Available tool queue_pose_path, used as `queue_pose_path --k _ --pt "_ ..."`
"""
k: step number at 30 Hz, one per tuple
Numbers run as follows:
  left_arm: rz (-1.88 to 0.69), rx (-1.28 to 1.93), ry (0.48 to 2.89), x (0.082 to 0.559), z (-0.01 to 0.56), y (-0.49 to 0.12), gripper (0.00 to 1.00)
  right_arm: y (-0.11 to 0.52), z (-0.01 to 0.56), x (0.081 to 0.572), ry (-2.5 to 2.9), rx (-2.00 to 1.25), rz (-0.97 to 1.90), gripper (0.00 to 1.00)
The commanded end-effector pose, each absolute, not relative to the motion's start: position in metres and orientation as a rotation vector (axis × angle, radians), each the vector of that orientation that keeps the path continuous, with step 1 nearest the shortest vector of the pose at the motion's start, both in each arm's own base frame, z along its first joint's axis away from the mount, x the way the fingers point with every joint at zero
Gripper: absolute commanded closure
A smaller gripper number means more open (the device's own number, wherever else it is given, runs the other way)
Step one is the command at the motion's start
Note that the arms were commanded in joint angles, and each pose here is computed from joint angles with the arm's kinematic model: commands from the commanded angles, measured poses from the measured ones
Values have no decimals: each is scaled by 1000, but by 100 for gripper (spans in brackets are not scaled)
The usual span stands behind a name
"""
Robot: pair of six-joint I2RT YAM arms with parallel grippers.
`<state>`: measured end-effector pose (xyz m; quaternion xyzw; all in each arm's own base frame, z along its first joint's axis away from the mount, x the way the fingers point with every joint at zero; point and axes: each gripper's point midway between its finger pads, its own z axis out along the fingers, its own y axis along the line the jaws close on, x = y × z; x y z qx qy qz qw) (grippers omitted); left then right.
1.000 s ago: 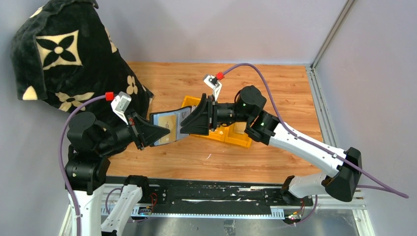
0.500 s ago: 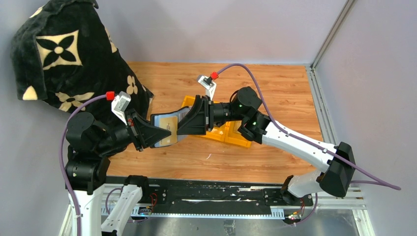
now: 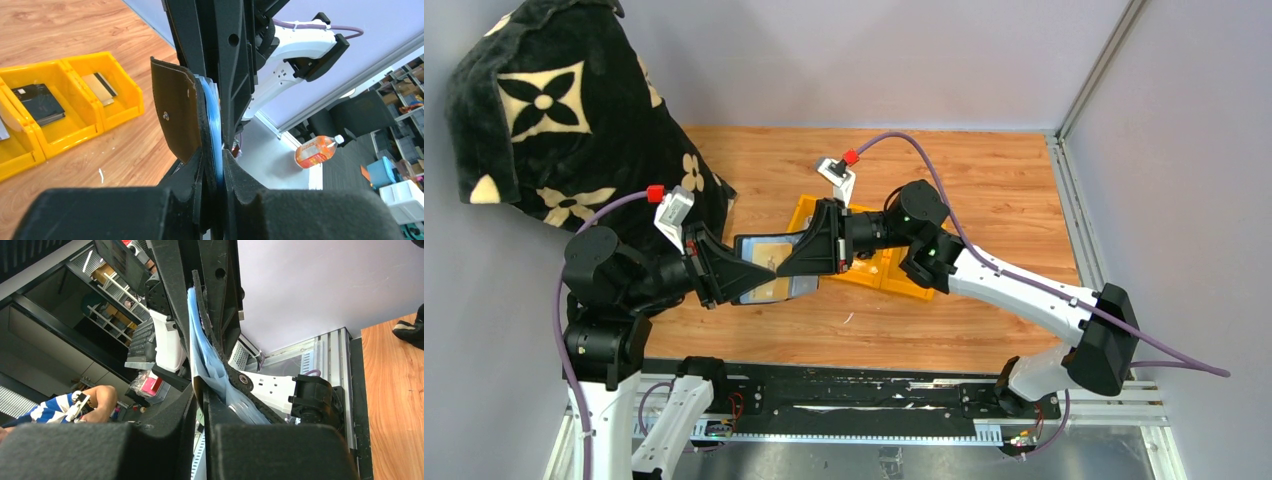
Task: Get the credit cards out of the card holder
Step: Remove the credit card from the card holder.
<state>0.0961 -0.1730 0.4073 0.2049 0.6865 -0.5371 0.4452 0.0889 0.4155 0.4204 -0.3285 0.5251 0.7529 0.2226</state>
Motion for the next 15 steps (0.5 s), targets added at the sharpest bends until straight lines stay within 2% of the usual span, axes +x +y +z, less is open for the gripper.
queue_pose_path --k 1,4,8,10,13,15 --pt "-1391 570 1668 84 415 -177 83 420 414 82 1463 -928 2083 90" --pt "-1449 615 1639 72 422 -179 81 416 417 80 1433 -920 2091 95" --pt "-1505 654 1617 62 428 -181 76 412 418 76 1423 -932 2094 96" --pt "-1518 661 1611 62 430 -181 78 410 419 74 1417 -934 2103 96" --pt "-1516 662 1607 61 431 -181 87 405 421 72 1392 -934 2116 81" --pt "-1507 665 1598 61 434 -181 91 402 424 70 1380 -929 2116 78"
